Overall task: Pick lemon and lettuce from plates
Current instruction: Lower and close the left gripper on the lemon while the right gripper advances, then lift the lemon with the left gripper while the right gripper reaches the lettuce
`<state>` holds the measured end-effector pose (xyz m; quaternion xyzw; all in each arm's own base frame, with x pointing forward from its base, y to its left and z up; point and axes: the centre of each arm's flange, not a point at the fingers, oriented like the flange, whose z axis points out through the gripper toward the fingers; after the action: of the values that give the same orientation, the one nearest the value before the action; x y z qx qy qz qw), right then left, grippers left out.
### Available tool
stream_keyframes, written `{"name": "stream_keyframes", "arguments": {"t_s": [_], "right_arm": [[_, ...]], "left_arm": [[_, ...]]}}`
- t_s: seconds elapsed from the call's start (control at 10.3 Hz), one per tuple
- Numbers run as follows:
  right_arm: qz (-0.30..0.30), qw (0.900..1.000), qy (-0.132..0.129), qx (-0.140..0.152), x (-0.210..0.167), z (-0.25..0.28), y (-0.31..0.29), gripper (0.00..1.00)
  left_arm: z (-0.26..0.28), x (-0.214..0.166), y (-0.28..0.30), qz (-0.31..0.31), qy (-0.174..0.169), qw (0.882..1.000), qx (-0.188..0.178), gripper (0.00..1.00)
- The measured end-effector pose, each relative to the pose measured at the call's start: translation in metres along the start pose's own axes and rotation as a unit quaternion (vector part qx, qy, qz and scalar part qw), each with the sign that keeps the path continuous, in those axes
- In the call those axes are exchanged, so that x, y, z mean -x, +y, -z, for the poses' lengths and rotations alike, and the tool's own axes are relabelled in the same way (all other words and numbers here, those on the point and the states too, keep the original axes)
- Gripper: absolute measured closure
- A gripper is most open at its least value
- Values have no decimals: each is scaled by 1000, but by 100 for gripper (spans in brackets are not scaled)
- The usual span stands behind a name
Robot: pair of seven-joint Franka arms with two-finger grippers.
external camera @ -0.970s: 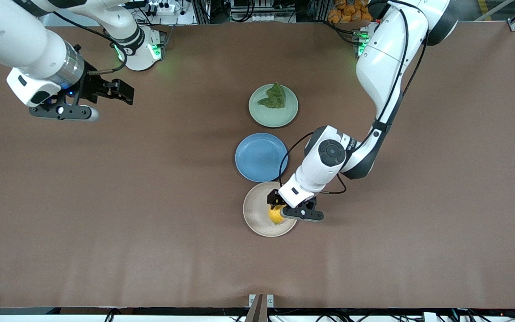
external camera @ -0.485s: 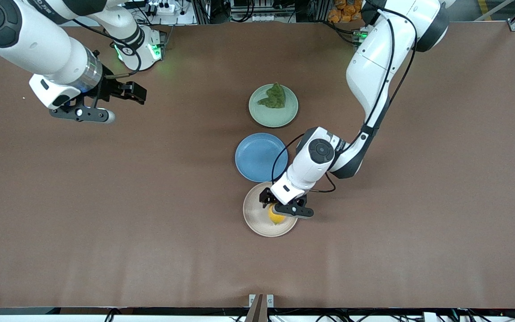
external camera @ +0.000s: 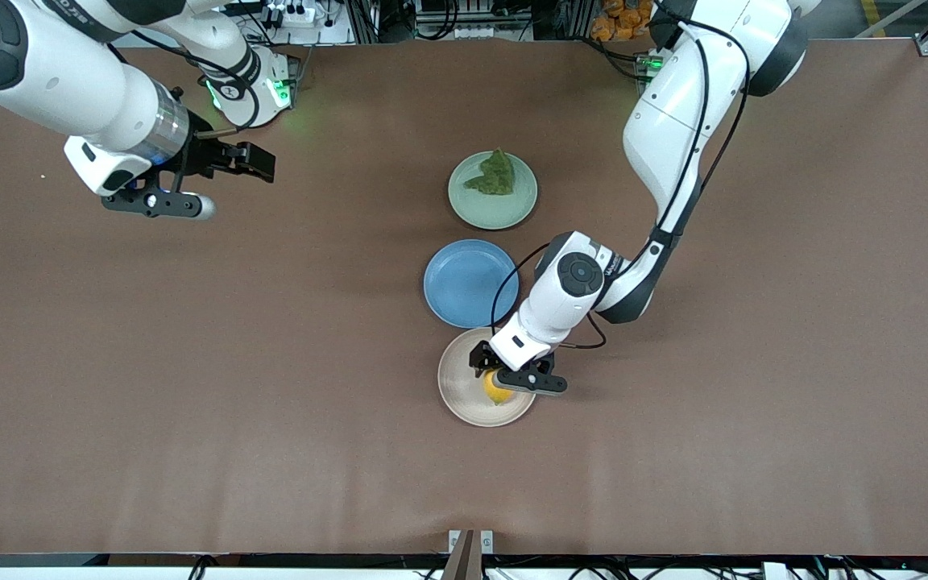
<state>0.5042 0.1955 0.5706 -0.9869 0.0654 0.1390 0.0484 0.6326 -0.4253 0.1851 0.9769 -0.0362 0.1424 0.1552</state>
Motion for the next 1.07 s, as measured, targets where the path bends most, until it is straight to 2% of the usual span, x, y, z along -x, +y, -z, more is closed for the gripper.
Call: {"name": "stream_keyframes", "arguments": {"t_s": [0.29,0.58,1.07], "right_arm": [[-6,1000,-10,7,9,-22,-24,0],[-22,1000,2,13,33,-52,-75,0],[-41,999,14,10,50,-61,-105,0]], "left_arm": [[-8,3,-4,2,7,1000,3,0],[-13,4,-7,3,15,1000,6,0],[-16,3,-8,5,27,1000,12,0]]}}
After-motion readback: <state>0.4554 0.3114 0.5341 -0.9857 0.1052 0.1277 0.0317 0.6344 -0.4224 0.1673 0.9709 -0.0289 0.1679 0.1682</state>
